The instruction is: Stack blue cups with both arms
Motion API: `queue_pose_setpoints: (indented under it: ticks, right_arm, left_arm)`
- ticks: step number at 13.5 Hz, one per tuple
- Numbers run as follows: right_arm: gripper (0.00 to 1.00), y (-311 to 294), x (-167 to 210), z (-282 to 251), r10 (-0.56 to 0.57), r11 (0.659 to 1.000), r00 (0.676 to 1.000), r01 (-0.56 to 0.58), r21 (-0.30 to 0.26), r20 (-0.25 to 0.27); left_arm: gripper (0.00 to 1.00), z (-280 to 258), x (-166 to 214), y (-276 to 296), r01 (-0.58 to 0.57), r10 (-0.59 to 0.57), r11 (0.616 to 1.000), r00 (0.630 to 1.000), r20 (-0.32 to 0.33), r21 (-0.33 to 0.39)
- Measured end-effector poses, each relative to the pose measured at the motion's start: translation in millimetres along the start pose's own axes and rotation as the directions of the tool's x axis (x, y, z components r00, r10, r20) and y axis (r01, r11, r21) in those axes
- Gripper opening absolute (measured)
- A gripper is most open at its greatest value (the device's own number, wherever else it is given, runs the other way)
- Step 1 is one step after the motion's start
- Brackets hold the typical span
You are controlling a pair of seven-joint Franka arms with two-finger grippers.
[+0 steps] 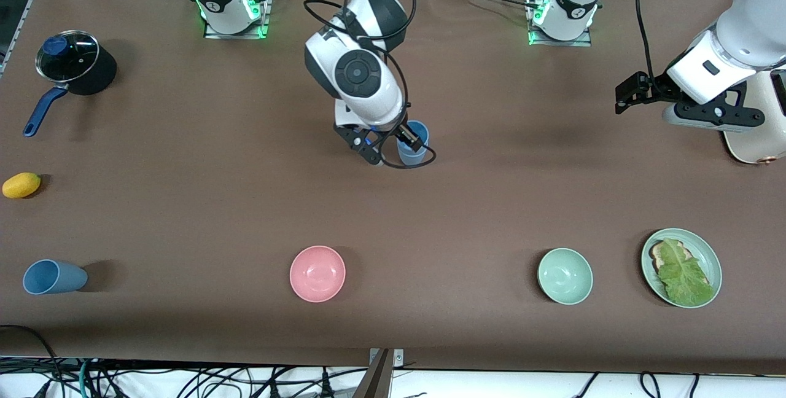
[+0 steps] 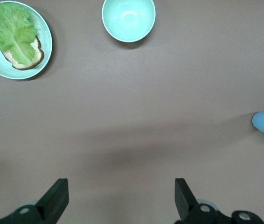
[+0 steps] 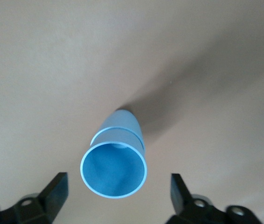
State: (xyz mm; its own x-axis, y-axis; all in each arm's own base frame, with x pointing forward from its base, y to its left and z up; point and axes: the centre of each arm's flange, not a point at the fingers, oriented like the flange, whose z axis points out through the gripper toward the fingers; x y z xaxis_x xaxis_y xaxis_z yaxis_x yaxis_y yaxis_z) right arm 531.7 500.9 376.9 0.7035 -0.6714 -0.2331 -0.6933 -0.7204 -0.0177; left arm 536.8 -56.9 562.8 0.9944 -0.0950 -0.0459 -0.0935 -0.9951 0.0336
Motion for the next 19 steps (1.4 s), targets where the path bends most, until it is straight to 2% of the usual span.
queue_pose_setpoints:
  ticks: [3,5,7,10,16,19]
  right_arm:
    - [1.0,16,51,-33,-0.067,0.997,0.998,0.067,-0.036,0.005]
    - [1.0,34,91,-55,-0.156,0.984,0.988,0.156,-0.081,0.002]
    - [1.0,59,136,-71,-0.273,0.95,0.962,0.273,-0.152,0.021]
    - [1.0,94,198,-92,-0.369,0.906,0.928,0.37,-0.207,0.045]
    - [1.0,176,290,-157,-0.508,0.828,0.857,0.513,-0.224,0.084]
    - [1.0,219,318,-191,-0.533,0.816,0.844,0.533,-0.224,0.068]
  left_arm:
    - [1.0,0,0,-2,0.003,-0.003,1.0,1.0,0.0,0.0]
    - [1.0,0,0,-2,0.003,-0.003,1.0,1.0,0.0,0.0]
    - [1.0,0,0,-2,0.003,-0.003,1.0,1.0,0.0,0.0]
    - [1.0,0,0,-2,0.003,-0.003,1.0,1.0,-0.001,0.0]
    - [1.0,-1,0,-1,0.001,-0.001,1.0,1.0,-0.003,0.0]
    - [1.0,-2,0,0,0.001,-0.001,1.0,1.0,-0.004,0.0]
